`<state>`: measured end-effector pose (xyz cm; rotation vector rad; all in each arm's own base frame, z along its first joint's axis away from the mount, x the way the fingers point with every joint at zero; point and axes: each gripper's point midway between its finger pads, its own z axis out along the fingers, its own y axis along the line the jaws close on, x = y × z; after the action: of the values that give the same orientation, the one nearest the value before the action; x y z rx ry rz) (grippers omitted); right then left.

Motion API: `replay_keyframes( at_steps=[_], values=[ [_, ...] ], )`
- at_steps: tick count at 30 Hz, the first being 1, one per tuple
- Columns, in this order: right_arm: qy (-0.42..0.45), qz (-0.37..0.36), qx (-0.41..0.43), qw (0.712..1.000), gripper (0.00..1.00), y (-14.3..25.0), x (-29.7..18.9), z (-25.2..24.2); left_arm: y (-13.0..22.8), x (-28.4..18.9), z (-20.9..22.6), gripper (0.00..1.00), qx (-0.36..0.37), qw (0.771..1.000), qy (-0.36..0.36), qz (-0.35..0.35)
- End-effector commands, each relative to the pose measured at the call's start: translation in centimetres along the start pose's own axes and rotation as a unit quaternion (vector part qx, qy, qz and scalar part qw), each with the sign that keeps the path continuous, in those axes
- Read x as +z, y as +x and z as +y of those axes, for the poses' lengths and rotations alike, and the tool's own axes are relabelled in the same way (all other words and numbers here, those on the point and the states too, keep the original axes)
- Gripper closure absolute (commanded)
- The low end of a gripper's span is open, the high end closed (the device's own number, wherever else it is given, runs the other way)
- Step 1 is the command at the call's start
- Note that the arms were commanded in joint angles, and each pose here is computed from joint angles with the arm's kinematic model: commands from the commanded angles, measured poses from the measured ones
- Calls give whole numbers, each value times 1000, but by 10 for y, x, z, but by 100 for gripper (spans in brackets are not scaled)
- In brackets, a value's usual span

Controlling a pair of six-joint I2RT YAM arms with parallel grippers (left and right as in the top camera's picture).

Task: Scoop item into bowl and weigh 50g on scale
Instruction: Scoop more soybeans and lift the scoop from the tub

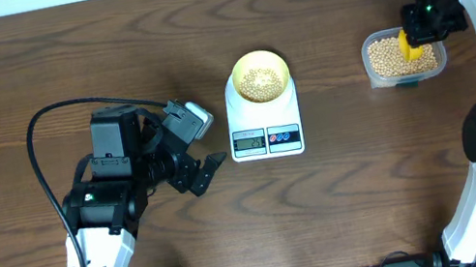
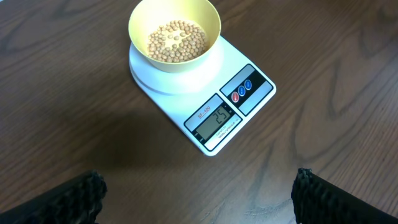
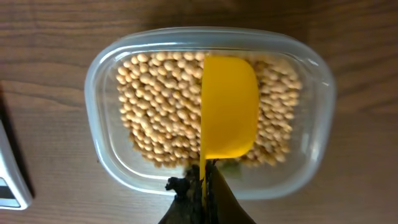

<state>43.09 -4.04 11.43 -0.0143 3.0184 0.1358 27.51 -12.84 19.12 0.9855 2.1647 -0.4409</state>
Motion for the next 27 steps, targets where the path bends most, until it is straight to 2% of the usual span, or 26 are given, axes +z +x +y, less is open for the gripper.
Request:
replay_keyframes(
  at_steps=[1, 13, 27],
  values=[
    [-45, 13, -5, 999, 99, 1, 15, 13, 1, 0, 0, 2, 4, 1000, 3, -1],
    [-138, 7, -17, 990, 99, 2, 14, 30, 1, 0, -1, 2, 4, 1000, 3, 0],
    [-217, -14, 27, 976, 99, 10, 2, -3, 1, 0, 0, 2, 4, 1000, 3, -1]
  ],
)
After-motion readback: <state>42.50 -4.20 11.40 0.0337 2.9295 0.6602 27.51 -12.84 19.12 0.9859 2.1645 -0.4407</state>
